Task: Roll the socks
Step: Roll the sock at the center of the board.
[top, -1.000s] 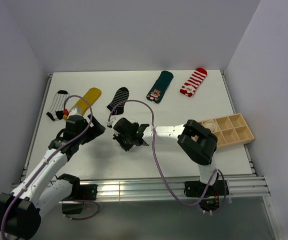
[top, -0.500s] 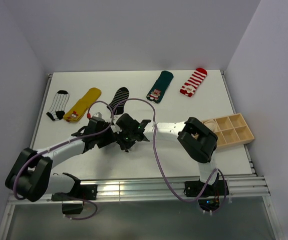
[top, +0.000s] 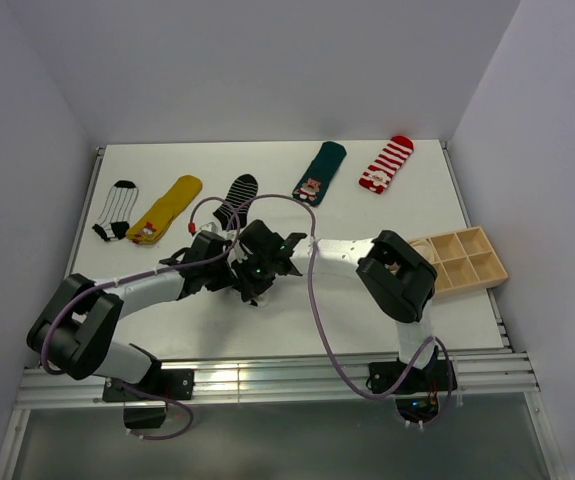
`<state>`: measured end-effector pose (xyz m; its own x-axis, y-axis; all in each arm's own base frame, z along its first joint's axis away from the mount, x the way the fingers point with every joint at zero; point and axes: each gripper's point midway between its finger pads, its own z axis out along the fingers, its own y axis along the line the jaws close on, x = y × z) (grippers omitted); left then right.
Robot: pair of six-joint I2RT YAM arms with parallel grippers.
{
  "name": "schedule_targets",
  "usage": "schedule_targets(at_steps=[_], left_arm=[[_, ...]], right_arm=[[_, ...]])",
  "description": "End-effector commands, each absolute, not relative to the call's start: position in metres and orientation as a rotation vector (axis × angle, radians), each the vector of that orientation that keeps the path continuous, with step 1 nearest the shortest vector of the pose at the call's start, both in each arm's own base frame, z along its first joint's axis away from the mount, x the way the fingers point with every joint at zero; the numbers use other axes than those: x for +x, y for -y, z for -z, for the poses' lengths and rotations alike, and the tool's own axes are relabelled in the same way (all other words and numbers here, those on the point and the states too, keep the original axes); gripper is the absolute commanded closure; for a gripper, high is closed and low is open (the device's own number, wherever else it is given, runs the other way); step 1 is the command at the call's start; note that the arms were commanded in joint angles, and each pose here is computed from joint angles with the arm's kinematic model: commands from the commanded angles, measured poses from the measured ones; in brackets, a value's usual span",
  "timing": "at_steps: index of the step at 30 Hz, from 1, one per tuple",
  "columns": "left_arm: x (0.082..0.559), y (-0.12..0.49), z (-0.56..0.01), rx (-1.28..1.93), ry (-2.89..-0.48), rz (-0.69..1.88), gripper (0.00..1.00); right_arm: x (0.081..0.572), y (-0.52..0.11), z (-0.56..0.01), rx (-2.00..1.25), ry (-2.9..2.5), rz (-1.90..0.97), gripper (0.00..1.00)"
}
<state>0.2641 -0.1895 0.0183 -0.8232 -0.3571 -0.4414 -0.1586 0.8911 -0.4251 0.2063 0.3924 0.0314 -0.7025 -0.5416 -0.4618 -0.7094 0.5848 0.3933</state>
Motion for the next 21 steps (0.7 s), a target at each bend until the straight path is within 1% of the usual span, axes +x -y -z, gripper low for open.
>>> schedule_targets(at_steps=[1,9,12,21], left_arm=[[0.252,0.178,-0.002,-0.331,-2.591,0.392,0.87],[0.242,0.176,0.009,-0.278,-2.627,0.334,0.96],[0.241,0.175,0.011,-0.262,-2.634,0.322,1.0],[0.238,0.17,0.011,-0.203,-2.641,0.291,1.0]], right_arm=[[0.21,-0.407,-0.055,-1.002,-2.511,-1.006,1.0],[0.208,-0.404,-0.05,-0.944,-2.607,-1.235,1.0],[0.213,-0.397,-0.038,-0.911,-2.651,-1.254,1.0],[0.224,-0.374,-0.026,-0.769,-2.696,-1.424,1.0]])
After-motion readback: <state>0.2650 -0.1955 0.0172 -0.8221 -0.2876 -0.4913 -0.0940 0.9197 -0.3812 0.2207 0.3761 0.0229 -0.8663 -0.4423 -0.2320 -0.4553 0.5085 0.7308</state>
